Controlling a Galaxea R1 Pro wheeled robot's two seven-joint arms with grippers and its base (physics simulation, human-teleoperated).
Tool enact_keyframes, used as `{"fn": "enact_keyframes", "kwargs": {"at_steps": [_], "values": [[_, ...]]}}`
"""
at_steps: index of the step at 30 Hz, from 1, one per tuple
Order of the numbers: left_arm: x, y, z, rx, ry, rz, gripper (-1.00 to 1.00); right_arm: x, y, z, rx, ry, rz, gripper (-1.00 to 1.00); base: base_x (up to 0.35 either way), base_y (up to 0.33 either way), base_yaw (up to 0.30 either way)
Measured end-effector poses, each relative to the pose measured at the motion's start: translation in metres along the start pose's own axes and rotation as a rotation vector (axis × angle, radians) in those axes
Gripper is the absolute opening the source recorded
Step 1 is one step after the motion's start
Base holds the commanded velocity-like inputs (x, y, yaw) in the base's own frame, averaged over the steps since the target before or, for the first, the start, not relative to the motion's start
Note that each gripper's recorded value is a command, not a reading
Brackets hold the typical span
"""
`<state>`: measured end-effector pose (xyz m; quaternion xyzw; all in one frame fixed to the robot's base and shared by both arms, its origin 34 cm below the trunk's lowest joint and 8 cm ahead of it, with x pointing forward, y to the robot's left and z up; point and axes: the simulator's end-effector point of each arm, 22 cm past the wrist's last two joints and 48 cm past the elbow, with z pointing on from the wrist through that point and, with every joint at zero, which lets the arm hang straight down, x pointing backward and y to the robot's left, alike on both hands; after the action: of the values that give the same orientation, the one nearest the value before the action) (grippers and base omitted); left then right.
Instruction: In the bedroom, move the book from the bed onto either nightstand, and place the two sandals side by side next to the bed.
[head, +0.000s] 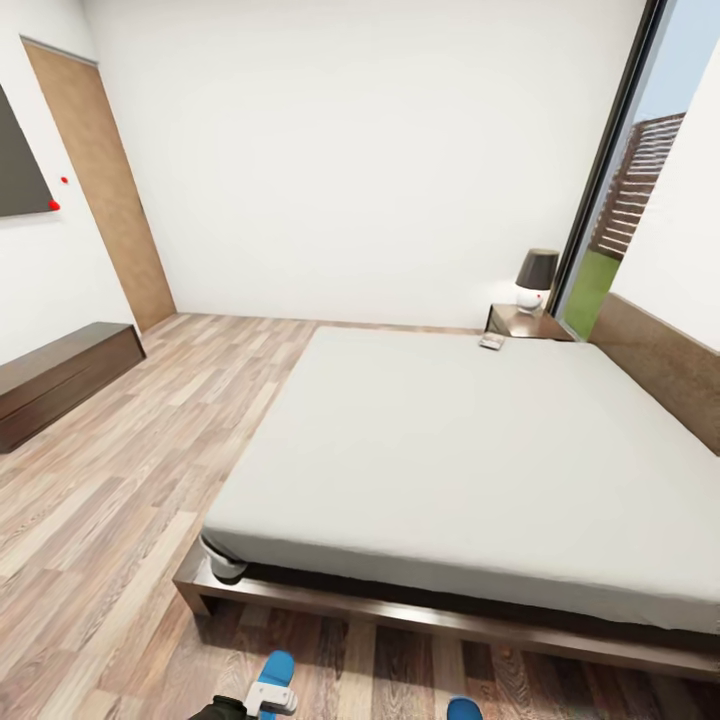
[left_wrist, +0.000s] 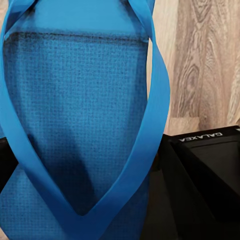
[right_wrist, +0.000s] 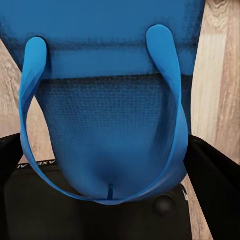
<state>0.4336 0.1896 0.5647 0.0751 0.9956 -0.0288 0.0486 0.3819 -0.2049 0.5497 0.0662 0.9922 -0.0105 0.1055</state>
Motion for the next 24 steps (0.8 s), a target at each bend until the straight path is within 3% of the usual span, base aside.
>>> {"fn": "enact_keyframes", "kwargs": {"at_steps": [16,24], "values": [[0.007,-0.007,0.028,0.014,0.023,-0.002,-1.00,0.013,-0.001,0.026,0.003,0.024,-0.002,-1.00,0.000,0.000,-0.018],[0.019,-0.018,0.041,0.029,0.078,0.002,-1.00,0.020,-0.002,0.039,0.006,0.037,-0.001,-1.00,0.000,0.000,0.000]]}}
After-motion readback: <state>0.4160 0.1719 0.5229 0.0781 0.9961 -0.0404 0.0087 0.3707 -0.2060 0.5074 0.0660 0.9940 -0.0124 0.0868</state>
